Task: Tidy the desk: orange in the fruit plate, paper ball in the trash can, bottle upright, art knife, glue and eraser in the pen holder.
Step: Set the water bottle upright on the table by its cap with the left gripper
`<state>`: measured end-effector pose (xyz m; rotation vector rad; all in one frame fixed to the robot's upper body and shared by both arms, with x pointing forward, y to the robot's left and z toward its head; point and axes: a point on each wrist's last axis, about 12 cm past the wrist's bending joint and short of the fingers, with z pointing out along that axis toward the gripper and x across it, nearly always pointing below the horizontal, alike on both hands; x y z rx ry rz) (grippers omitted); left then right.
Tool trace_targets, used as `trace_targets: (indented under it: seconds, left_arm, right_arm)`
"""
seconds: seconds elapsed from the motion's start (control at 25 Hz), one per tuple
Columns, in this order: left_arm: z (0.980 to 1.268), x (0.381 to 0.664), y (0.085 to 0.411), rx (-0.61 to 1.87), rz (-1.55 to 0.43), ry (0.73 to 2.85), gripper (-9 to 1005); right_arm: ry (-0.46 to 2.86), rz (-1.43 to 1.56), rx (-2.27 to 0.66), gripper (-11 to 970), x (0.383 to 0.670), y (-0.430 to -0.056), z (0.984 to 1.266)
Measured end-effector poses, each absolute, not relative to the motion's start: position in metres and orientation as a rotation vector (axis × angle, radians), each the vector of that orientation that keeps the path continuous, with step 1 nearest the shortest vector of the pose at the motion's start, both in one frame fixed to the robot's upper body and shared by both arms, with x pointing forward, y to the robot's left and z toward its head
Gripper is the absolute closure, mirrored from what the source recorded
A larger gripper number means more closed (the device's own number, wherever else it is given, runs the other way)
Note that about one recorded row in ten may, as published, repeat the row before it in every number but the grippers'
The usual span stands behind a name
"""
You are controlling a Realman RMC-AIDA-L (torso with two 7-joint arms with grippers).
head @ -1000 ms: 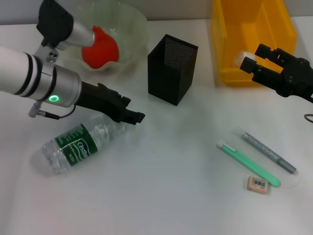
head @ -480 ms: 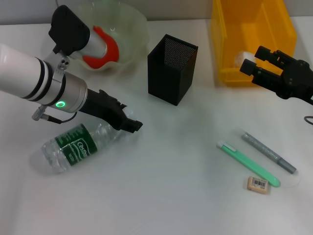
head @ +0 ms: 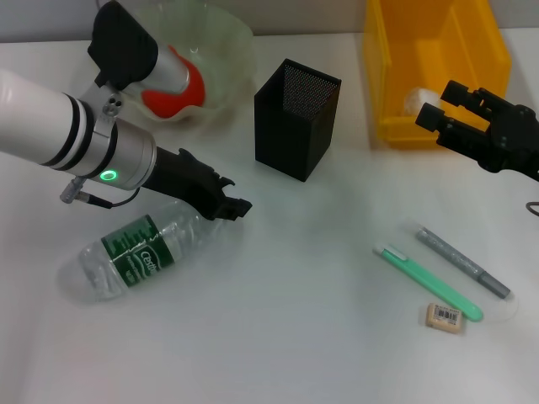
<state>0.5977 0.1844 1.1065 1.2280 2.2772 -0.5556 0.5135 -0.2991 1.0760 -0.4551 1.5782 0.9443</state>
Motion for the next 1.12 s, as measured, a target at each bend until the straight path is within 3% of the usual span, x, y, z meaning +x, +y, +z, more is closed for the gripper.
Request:
trace_targets:
  seconds: [0.28, 0.44, 0.52, 0.56, 1.12]
  left_arm:
    - [1.125, 0.600, 0.184, 1.227, -0.540, 2.213, 574]
    - [1.157, 0.604, 0.204, 1.040, -0.607, 2.070, 565]
    - [1.157, 0.604, 0.204, 1.040, -0.607, 2.070, 561]
    - [1.169, 0.604, 0.223, 0.946, -0.637, 1.984, 558]
    - [1.173, 0.601, 0.245, 0.876, -0.602, 1.921, 528]
  right_arm:
    - [1.574, 0.947, -0.454, 178, 0.513, -0.299, 1.076]
    - [1.562, 0.949, -0.460, 178, 0.513, -0.299, 1.078]
    - [1.559, 0.950, -0.462, 178, 0.513, -0.299, 1.079]
    - [1.555, 0.949, -0.465, 177, 0.513, -0.299, 1.080]
    - [1.547, 0.957, -0.470, 177, 0.511, -0.300, 1.080]
